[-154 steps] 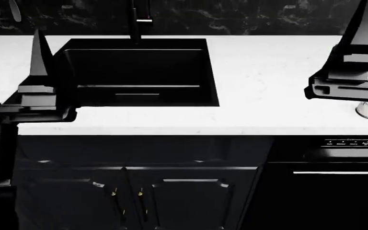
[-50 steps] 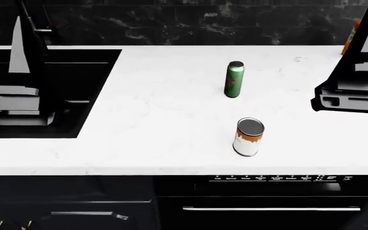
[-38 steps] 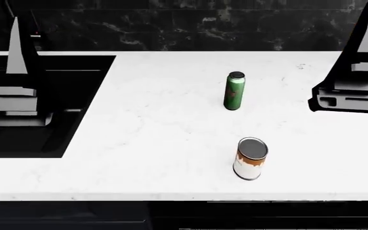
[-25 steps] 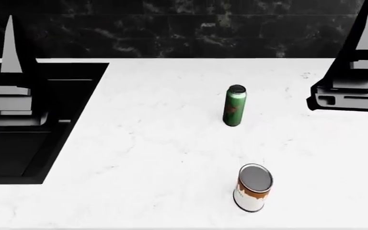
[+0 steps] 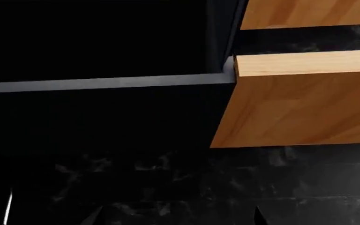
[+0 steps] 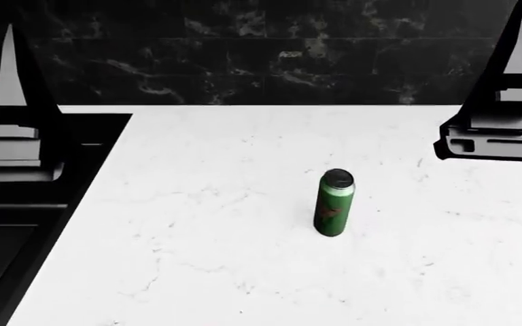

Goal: Pick the cans from the counter and place them in their designated side in the cabinet.

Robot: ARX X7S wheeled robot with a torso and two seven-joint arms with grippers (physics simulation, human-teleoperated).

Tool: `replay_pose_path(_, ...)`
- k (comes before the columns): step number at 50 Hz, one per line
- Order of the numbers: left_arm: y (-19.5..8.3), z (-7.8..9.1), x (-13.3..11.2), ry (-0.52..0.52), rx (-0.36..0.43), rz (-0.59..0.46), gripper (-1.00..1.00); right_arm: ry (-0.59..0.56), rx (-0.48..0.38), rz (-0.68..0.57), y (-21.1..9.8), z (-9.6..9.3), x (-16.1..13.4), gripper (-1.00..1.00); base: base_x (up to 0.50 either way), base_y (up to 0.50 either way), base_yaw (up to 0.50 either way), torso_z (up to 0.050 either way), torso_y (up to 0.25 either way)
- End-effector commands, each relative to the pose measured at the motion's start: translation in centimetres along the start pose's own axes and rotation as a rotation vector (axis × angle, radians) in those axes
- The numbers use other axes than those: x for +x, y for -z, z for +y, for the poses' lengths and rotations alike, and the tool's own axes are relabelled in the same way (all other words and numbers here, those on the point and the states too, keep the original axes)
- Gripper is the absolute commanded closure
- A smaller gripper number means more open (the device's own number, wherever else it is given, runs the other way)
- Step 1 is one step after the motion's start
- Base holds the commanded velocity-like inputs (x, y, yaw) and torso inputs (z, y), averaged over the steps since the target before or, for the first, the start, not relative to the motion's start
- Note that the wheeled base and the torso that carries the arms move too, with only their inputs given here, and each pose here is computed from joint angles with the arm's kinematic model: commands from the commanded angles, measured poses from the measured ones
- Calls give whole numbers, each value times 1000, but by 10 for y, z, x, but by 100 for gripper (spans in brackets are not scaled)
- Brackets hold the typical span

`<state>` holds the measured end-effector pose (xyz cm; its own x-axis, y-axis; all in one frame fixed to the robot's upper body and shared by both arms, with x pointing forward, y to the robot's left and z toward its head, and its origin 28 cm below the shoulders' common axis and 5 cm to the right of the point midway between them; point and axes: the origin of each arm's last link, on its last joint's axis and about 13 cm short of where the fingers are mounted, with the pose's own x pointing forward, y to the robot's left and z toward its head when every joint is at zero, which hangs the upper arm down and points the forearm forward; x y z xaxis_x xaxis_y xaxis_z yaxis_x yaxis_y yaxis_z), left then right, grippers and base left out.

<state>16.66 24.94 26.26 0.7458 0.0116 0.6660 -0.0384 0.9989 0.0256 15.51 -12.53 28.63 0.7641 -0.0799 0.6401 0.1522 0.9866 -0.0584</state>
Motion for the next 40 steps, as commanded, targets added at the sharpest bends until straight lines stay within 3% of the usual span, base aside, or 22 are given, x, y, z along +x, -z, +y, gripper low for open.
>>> replay_pose_path(1, 0, 0, -1, 1, 1, 1, -100, 0, -1, 0, 0, 0, -1, -100, 395, -62, 0, 0, 0)
replay_pose_path(16, -2, 4, 1, 16, -14, 21, -100, 6, 6, -5, -1, -1, -1, -100, 51, -8, 0, 0, 1)
replay_pose_path(21, -7, 14, 5, 174, -35, 100, -100, 9, 7, -6, -2, -2, -2, -100, 0, 0, 0, 0, 0)
replay_pose_path(34, -8, 31, 10, 740, 23, 362, -100, 15, 17, -16, -6, -4, -4, -100, 0, 0, 0, 0, 0)
replay_pose_path(40, -5, 35, 11, 929, 80, 466, -100, 15, 16, -9, -4, -4, -5, -100, 0, 0, 0, 0, 0)
